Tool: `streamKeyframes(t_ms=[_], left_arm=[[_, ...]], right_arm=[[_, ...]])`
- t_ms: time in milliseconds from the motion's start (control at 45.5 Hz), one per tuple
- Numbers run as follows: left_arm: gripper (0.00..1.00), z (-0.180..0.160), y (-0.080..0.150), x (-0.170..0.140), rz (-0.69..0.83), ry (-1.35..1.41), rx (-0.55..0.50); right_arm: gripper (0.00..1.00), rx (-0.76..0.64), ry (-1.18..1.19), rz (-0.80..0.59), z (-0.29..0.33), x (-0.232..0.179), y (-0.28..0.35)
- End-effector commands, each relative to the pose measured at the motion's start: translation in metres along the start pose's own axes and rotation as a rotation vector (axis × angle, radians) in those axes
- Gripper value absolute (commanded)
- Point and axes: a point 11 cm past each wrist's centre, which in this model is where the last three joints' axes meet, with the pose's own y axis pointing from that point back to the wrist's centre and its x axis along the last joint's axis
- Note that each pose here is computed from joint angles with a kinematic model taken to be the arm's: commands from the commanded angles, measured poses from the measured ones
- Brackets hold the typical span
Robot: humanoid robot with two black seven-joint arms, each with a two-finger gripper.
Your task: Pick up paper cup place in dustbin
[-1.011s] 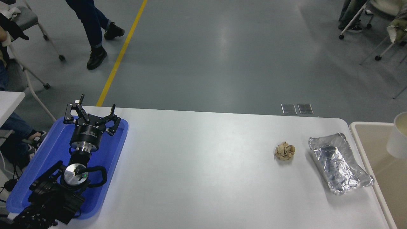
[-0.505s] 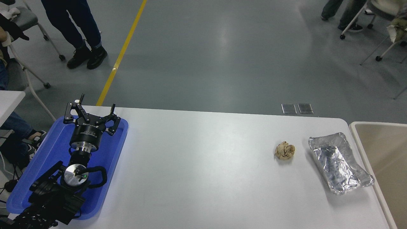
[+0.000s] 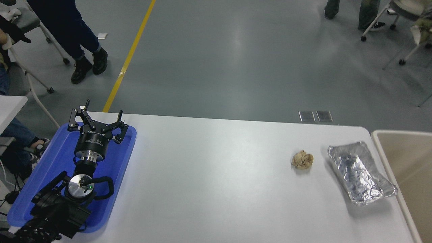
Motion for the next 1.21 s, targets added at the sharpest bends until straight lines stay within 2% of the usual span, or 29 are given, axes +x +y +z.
streamKeyframes(t_ms=[0,286,308,352,374,396,418,549,637,835,989,1187], left_arm=[[1.00,0.000,0.000,0.000,0.000,0.000,-0.001],[1.00,0.000,-0.001,-0.001,-0.001,0.000,-0.001],[1.00,0.000,-0.001,-0.001,-0.001,0.000,-0.001],[1.00,0.000,0.000,0.000,0.000,0.000,-0.001],[1.00,0.000,-0.001,-0.001,-0.001,0.000,-0.001],[1.00,0.000,-0.001,-0.001,-0.001,0.000,-0.001],[1.00,0.000,-0.001,-0.001,-0.001,0.000,-0.001],[1.00,0.000,-0.001,-0.001,-0.001,0.000,-0.001],[1.00,0.000,0.000,0.000,0.000,0.000,-0.002],[1.00,-0.001,0.000,0.000,-0.001,0.002,-0.002],[1.00,0.000,0.000,0.000,-0.001,0.002,-0.001],[1.00,-0.001,0.000,0.000,0.000,0.001,0.000]], right_arm=[[0.00,-0.034,-0.129,0.035,-0.022,-0.048,-0.015],[0.00,-0.032,-0.143,0.052,-0.032,-0.048,-0.017],[0.02,-0.031,-0.144,0.053,-0.033,-0.048,-0.018],[0.23,-0.031,-0.148,0.063,-0.033,-0.047,-0.017],[0.37,-0.030,-0.151,0.067,-0.034,-0.047,-0.018],[0.59,-0.030,-0.154,0.073,-0.034,-0.046,-0.018],[0.77,-0.030,-0.162,0.081,-0.033,-0.045,-0.017],[0.93,-0.016,-0.236,0.105,-0.038,-0.039,-0.018],[0.97,-0.009,-0.263,0.118,-0.041,-0.034,-0.018],[0.99,0.022,-0.290,0.148,-0.047,-0.005,-0.015],[0.99,0.050,-0.341,0.177,-0.042,0.044,-0.004],[0.99,0.154,-0.355,0.184,-0.072,0.101,0.011]])
